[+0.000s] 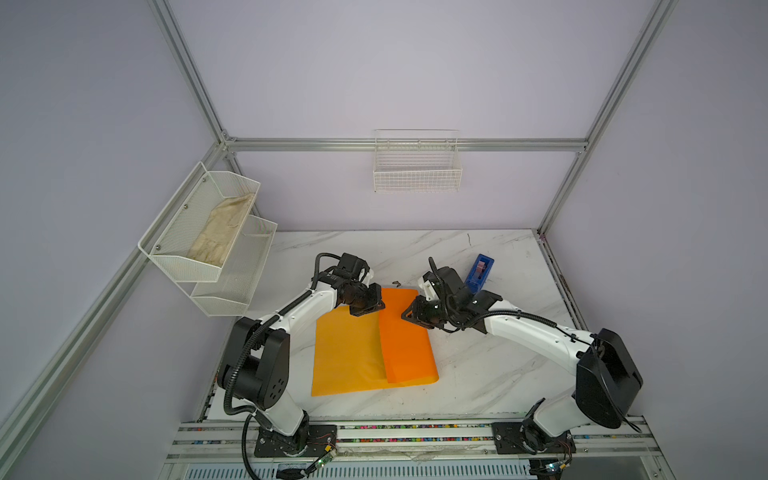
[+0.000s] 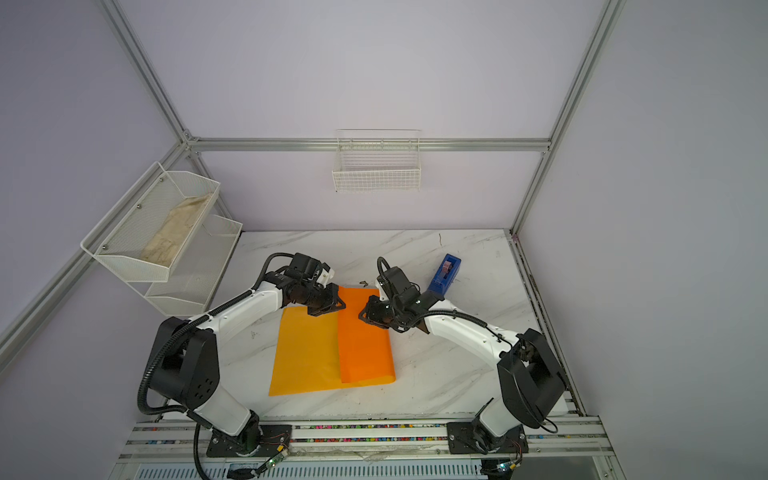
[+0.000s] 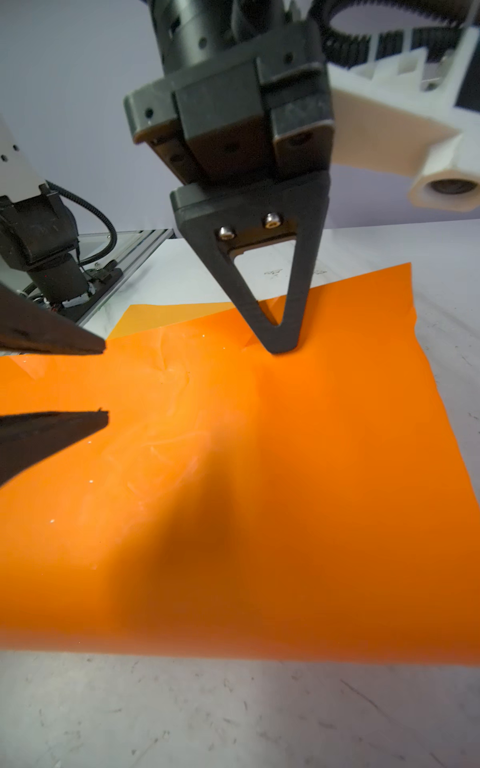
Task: Wrap the gift box in paper
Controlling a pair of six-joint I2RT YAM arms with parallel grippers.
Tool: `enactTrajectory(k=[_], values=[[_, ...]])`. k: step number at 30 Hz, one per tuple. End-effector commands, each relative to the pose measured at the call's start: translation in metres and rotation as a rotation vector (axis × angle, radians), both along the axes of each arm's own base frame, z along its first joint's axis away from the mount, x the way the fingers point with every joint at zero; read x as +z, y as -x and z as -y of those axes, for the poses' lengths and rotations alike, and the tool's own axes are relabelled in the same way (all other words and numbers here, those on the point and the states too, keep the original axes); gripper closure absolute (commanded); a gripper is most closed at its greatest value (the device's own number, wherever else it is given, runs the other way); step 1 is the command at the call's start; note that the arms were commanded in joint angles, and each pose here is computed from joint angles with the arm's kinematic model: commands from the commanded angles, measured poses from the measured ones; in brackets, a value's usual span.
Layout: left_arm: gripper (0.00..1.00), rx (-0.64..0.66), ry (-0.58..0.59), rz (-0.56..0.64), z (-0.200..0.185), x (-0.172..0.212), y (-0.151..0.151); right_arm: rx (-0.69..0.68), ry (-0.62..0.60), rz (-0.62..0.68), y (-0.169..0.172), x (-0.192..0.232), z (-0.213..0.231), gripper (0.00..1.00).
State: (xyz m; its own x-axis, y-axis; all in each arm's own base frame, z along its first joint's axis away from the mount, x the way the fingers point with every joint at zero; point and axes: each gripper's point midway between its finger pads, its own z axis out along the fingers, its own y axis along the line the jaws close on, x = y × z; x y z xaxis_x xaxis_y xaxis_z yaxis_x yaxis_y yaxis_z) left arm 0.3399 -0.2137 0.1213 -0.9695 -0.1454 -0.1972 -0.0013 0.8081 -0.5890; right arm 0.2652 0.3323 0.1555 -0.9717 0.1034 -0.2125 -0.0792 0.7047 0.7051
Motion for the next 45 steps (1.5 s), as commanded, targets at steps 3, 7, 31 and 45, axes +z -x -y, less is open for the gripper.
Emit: enactTrajectory(k=[3,7,31,45], values=[[0.97,-0.019,-0.025,-0.007,-0.006,-0.011,0.002,0.066,-0.02,-0.081,0.016,-0.03,-0.009,0.83],[0.97,-0.011,-0.046,0.002,-0.009,-0.014,-0.005,0.087,-0.022,-0.106,0.021,-0.04,-0.015,0.84],[0.52,0.066,0.064,-0.05,-0.021,-0.009,0.061,0.087,0.033,-0.156,0.026,-0.071,-0.012,0.86],[0.94,0.013,0.242,-0.035,0.004,-0.016,0.065,0.085,0.009,-0.158,0.029,-0.065,-0.013,0.85]])
